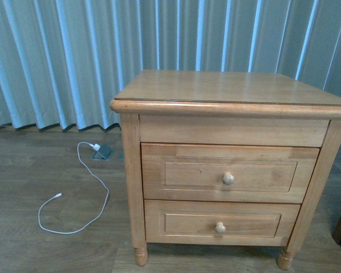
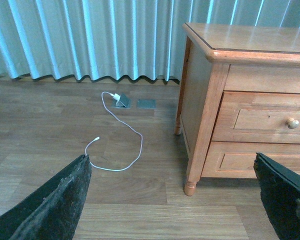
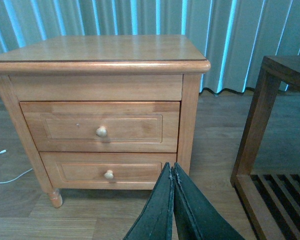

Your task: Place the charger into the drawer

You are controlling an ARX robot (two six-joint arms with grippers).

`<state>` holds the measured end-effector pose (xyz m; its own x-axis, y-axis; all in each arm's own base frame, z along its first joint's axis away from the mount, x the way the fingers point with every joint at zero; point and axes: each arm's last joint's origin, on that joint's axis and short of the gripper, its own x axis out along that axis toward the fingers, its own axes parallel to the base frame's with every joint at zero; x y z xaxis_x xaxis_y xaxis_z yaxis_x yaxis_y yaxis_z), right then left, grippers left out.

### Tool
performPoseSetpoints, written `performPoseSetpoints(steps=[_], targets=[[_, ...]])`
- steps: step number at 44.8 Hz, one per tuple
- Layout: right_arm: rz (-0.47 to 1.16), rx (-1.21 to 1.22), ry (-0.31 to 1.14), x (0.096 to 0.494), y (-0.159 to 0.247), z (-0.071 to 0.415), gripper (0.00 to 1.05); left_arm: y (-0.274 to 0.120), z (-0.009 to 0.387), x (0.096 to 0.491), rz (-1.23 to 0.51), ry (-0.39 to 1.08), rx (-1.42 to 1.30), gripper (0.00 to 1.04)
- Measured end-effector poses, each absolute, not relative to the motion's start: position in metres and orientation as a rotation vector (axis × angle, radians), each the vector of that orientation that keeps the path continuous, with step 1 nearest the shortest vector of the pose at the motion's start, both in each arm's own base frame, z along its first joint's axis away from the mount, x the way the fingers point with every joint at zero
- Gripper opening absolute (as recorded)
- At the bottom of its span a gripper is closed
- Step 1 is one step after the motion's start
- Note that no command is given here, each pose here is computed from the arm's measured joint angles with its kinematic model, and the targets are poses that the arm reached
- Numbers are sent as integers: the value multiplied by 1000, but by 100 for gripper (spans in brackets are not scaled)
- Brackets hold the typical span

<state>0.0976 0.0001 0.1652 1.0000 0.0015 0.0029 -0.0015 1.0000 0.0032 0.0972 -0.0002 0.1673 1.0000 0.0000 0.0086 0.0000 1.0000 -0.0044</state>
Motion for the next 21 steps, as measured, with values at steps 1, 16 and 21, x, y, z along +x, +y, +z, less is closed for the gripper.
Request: performPoseSetpoints(steps=[1, 16, 21], targets=[[2, 3, -3, 98, 0, 165, 2, 0, 167, 97, 0, -9, -4, 99], [2, 2, -3, 98, 0, 165, 60, 0, 167, 97, 0, -9, -4, 99], [2, 2, -3, 98, 0, 165, 87, 0, 167, 97, 0, -9, -4, 99]])
